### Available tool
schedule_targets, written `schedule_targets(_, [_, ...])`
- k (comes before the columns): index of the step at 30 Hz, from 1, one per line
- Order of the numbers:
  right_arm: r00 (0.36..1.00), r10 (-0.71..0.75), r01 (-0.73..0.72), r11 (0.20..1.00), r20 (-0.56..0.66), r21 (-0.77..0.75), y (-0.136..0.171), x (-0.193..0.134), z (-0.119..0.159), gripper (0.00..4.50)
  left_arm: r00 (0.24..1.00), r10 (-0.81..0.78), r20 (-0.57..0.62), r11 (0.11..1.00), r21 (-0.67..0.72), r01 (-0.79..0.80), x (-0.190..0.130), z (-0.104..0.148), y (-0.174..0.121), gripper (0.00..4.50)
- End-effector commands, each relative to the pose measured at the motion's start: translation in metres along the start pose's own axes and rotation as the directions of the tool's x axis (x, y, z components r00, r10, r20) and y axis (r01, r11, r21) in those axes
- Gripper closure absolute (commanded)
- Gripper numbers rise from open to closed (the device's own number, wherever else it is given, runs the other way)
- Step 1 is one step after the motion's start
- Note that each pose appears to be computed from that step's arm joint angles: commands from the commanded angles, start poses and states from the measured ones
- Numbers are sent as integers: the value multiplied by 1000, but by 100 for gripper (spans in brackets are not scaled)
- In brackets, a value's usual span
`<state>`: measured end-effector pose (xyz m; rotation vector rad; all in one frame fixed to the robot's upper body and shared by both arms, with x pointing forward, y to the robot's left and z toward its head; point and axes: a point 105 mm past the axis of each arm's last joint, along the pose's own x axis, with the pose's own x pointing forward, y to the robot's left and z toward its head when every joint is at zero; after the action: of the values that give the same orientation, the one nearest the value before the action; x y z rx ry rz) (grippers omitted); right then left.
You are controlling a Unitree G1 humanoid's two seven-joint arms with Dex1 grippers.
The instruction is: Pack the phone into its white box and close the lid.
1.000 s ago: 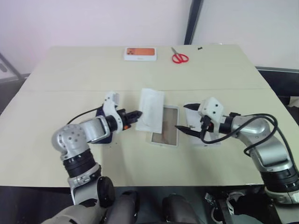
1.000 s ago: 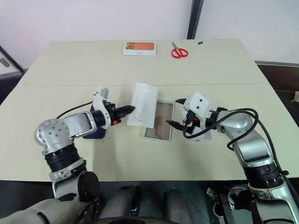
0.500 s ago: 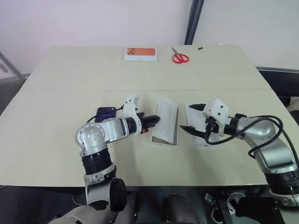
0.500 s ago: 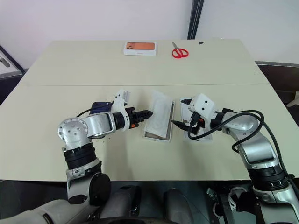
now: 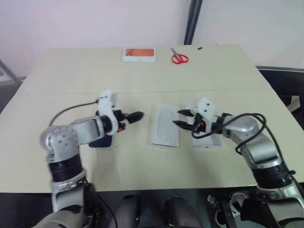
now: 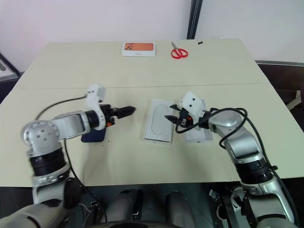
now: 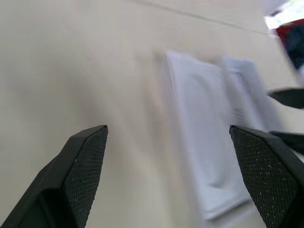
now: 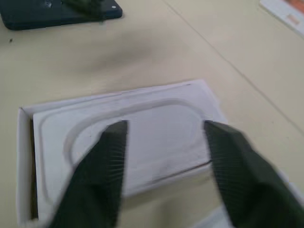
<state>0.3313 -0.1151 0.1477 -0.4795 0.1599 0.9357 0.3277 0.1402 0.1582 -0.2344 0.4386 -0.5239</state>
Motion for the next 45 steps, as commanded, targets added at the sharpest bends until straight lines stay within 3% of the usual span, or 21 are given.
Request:
schedule_targets(1, [997,-73,72,997,-33,-37,-9,14,8,437,997,-43,64,967,253,25,-6,3,-3,20])
schedule_targets(5, [984,-155,146,984,-88,-100,-24,29,8,445,988,-122,95,847,529,54,-18,-8,-2,20])
schedule_targets(10, [982,-153,134,978,-114,-157,-27,48,8,445,966,-242,93,765,631,131,-33,-28,-6,20])
schedule_targets(19, [978,-85,34,966,-193,-255,-18,67,-5,445,957,-283,61,754,631,183,-40,-45,-8,20])
schedule_targets(25, [973,92,-152,946,-211,-287,10,56,-9,445,959,-278,60,765,618,183,-41,-51,-9,20])
schedule_targets(29, [976,70,-130,947,-205,-295,8,53,-8,445,958,-279,67,771,610,183,-41,-52,-10,20])
schedule_targets(32, [992,-28,-12,948,-122,-317,-13,43,11,445,965,-243,95,800,583,144,-40,-48,-3,20])
schedule_targets(35, [998,-23,2,949,-64,-316,-15,27,23,445,969,-212,131,830,548,108,-42,-42,3,20])
schedule_targets(38, [998,30,-44,949,-49,-314,-4,13,25,445,971,-190,148,848,523,86,-44,-39,7,20])
schedule_targets(43, [957,283,-291,927,-66,-237,51,-6,14,445,976,-167,142,848,525,69,-45,-40,14,20])
schedule_targets(45, [936,338,-352,915,-101,-196,64,-11,5,392,973,-193,123,830,549,96,-47,-43,10,20])
